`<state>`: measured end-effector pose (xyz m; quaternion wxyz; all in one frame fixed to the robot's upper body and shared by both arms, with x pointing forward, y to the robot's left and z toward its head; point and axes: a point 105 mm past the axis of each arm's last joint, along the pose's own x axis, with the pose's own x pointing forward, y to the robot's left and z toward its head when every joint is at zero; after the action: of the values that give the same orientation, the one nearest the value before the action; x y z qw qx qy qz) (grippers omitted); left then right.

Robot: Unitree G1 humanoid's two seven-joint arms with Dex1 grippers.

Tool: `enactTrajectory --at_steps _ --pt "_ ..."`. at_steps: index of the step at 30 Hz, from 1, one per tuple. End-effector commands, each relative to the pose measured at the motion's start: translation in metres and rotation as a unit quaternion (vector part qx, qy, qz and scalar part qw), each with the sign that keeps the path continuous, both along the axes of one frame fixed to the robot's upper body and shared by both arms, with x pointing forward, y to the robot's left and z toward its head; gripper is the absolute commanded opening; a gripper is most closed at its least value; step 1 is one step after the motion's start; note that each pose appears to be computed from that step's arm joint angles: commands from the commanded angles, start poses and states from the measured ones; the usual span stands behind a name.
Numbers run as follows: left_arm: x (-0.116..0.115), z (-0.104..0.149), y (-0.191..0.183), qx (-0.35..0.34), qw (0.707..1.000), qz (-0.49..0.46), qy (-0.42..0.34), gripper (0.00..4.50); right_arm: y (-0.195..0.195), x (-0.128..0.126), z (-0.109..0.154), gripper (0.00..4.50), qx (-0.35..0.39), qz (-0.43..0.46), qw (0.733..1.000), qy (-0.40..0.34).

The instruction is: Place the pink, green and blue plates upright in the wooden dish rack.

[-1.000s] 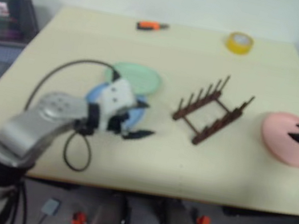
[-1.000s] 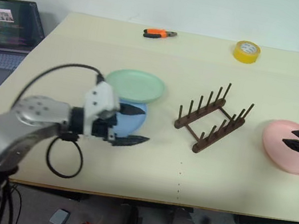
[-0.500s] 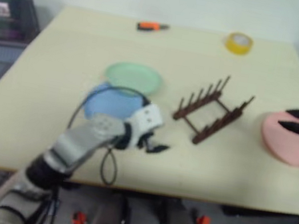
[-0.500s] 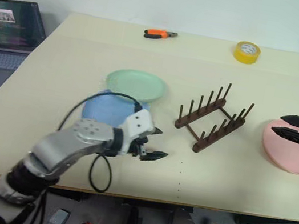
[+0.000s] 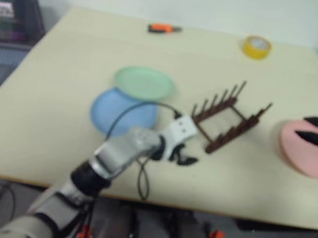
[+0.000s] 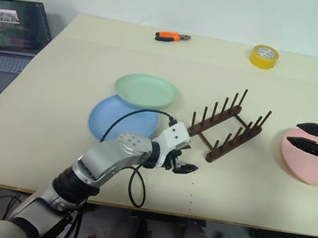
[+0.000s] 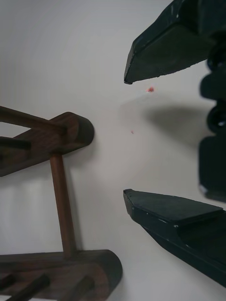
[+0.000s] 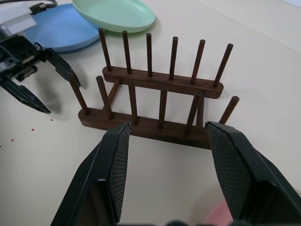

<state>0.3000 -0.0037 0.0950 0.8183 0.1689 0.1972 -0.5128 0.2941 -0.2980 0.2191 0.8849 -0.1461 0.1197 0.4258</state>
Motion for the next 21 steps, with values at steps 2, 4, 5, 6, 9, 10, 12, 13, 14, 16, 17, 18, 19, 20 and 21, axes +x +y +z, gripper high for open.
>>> enactTrajectory --at_steps 2,4,5,6,9,10,12,13,14,16,17,18,19,20,21 --pt "0.004 0.008 -0.013 -0.004 1.0 -0.007 -0.02 3.96 0.002 -0.005 0.019 2.79 -0.004 -0.003 0.999 -0.035" --pt "0.006 0.007 -0.019 0.0 1.0 -0.008 -0.024 3.96 0.003 -0.005 0.019 2.79 -0.003 -0.003 0.999 -0.036" --pt "0.007 0.007 -0.022 0.001 1.0 -0.009 -0.024 3.96 0.004 -0.005 0.019 2.79 -0.003 -0.002 0.999 -0.037" --pt "0.008 0.008 -0.025 0.0 1.0 -0.01 -0.025 3.96 0.005 -0.005 0.019 2.79 -0.003 -0.002 0.999 -0.037" --pt "0.01 0.008 -0.031 0.001 1.0 -0.011 -0.026 3.96 0.007 -0.005 0.02 2.79 -0.002 -0.002 0.999 -0.039" --pt "0.012 0.008 -0.033 0.004 1.0 -0.01 -0.029 3.96 0.008 -0.005 0.02 2.79 -0.002 -0.001 0.999 -0.04" --pt "0.016 0.007 -0.039 0.009 0.999 -0.007 -0.037 3.96 0.009 -0.006 0.02 2.79 -0.001 0.0 0.999 -0.042" --pt "0.016 0.007 -0.042 0.011 0.999 -0.008 -0.041 3.96 0.01 -0.006 0.02 2.79 -0.001 0.0 0.999 -0.042" --pt "0.017 0.007 -0.045 0.012 0.999 -0.01 -0.043 3.96 0.01 -0.007 0.02 2.79 0.0 0.0 0.999 -0.043" --pt "0.017 0.005 -0.052 0.015 0.999 -0.013 -0.046 3.96 0.012 -0.007 0.02 2.79 0.0 0.0 0.999 -0.044" --pt "0.019 0.005 -0.055 0.018 0.999 -0.012 -0.05 3.96 0.013 -0.008 0.02 2.79 0.001 0.0 0.999 -0.044" --pt "0.02 0.004 -0.057 0.019 0.998 -0.011 -0.051 3.96 0.014 -0.009 0.02 2.79 0.001 0.001 0.999 -0.045" --pt "0.021 0.004 -0.06 0.018 0.999 -0.01 -0.05 3.96 0.014 -0.009 0.02 2.79 0.001 0.001 0.999 -0.045" --pt "0.021 0.003 -0.062 0.017 0.999 -0.011 -0.049 3.96 0.015 -0.01 0.021 2.79 0.001 0.001 0.999 -0.046" --pt "0.021 0.002 -0.064 0.018 0.999 -0.012 -0.047 3.96 0.015 -0.01 0.021 2.79 0.001 0.001 0.999 -0.047"
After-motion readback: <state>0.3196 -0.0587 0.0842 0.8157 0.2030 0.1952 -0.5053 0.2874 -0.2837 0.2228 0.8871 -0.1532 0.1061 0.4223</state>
